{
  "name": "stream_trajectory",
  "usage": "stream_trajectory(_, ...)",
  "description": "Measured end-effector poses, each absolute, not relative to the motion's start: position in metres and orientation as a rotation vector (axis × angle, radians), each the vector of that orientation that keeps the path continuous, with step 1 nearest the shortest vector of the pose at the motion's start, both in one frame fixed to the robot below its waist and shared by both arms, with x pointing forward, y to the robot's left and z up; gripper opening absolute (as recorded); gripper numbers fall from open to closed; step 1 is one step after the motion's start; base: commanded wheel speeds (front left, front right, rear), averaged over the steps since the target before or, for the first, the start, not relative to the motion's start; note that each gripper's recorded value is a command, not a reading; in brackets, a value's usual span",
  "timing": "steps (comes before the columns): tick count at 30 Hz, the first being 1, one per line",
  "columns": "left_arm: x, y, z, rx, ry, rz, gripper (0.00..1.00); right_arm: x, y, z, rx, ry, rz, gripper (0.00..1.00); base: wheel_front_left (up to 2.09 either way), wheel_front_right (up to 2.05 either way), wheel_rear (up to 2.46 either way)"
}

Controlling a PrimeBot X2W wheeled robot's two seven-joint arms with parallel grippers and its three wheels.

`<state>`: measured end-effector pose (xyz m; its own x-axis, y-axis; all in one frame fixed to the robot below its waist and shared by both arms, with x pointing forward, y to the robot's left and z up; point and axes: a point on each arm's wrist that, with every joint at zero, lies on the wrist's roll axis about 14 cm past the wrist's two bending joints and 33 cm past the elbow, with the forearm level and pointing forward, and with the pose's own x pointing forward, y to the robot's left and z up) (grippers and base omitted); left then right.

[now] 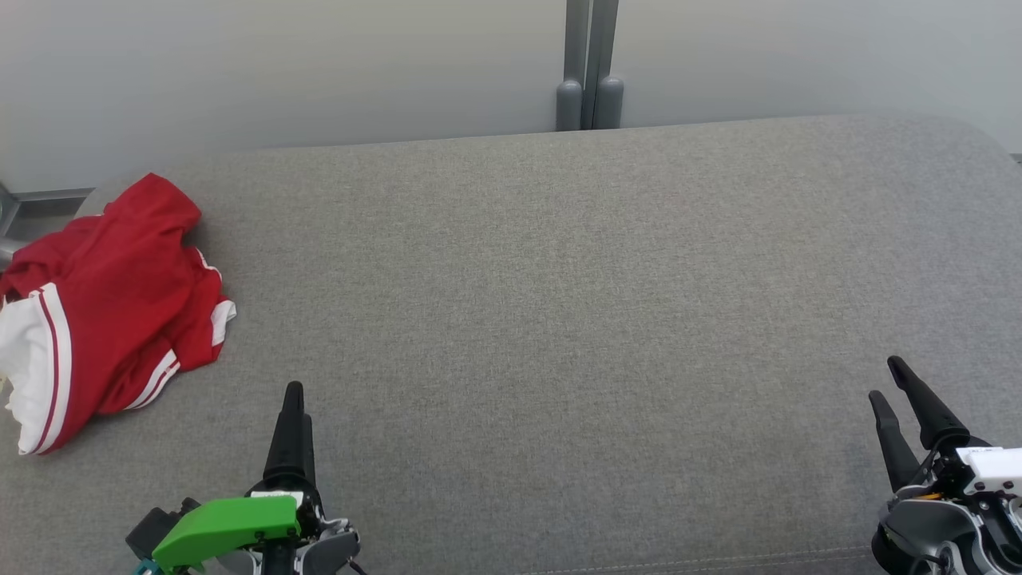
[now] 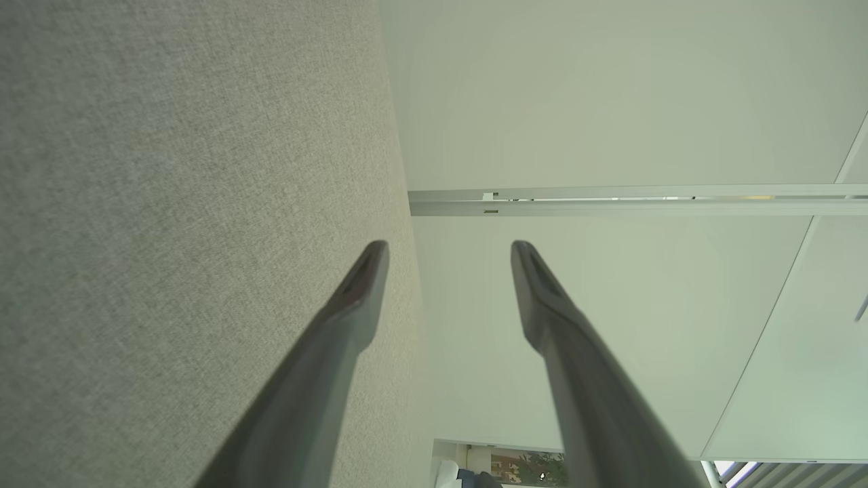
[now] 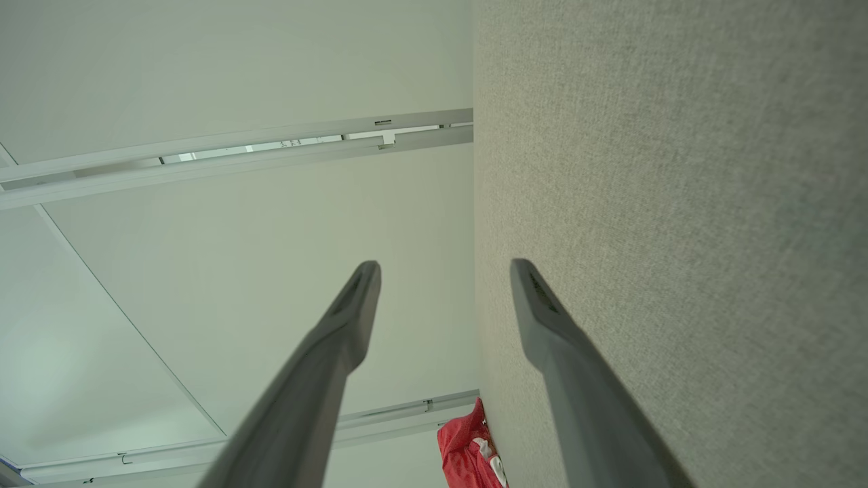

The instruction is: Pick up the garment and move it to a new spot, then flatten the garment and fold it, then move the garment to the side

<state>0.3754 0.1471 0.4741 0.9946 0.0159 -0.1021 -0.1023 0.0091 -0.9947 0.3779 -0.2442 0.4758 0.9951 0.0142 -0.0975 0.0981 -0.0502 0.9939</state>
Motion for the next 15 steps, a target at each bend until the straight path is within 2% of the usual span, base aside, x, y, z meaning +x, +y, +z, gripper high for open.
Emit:
stream_trajectory(10, 0.375, 0.158, 0.48, -1.535, 0.024, 0.101, 1.0, 0.383, -0.232, 0.479, 1.575, 0.082, -0.065, 1.0, 0.0, 0.0, 0.0)
stream_trajectory(15, 0.375, 0.166, 0.486, -1.46, -0.012, 0.098, 1.0, 0.385, -0.227, 0.48, 1.496, 0.09, -0.069, 1.0, 0.0, 0.0, 0.0)
